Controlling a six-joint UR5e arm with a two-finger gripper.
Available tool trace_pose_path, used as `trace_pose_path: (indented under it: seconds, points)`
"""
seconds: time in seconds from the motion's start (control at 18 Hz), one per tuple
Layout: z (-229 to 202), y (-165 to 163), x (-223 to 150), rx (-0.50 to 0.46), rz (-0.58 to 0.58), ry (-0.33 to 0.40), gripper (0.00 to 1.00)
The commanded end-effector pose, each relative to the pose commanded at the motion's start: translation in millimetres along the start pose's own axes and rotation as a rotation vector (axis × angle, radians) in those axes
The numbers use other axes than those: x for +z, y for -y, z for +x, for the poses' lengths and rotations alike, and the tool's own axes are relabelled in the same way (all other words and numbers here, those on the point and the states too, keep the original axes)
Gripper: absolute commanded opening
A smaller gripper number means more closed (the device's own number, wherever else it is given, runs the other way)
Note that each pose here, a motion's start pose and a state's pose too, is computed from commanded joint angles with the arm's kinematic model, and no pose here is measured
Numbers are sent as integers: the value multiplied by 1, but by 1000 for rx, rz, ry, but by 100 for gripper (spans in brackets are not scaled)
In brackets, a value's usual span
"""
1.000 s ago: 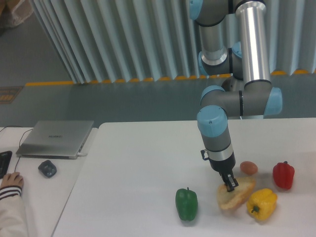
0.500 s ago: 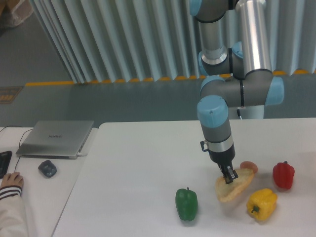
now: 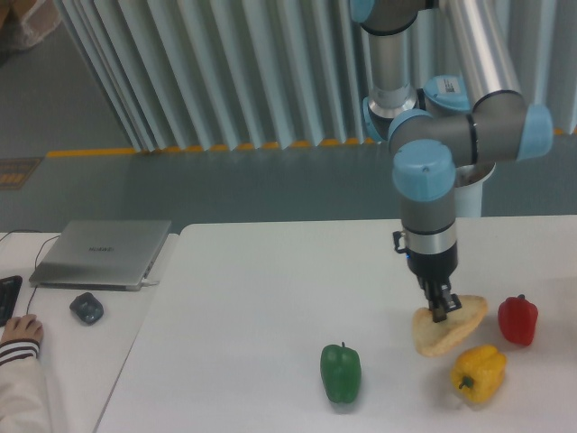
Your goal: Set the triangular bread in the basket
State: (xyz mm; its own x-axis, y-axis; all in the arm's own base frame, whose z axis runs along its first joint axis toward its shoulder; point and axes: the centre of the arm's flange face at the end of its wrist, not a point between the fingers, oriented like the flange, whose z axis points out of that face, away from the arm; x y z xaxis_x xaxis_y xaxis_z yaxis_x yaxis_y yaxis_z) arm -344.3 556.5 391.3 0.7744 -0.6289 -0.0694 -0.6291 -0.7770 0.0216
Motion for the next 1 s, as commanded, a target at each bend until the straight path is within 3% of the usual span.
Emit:
trace_pose_path:
  seconds: [0.22, 0.61, 1.0]
  points:
    - [-17, -71, -7, 86, -11, 6, 0]
    - [-29, -140, -1, 177, -20, -1, 0]
    - [-34, -229, 5, 271, -24, -6, 0]
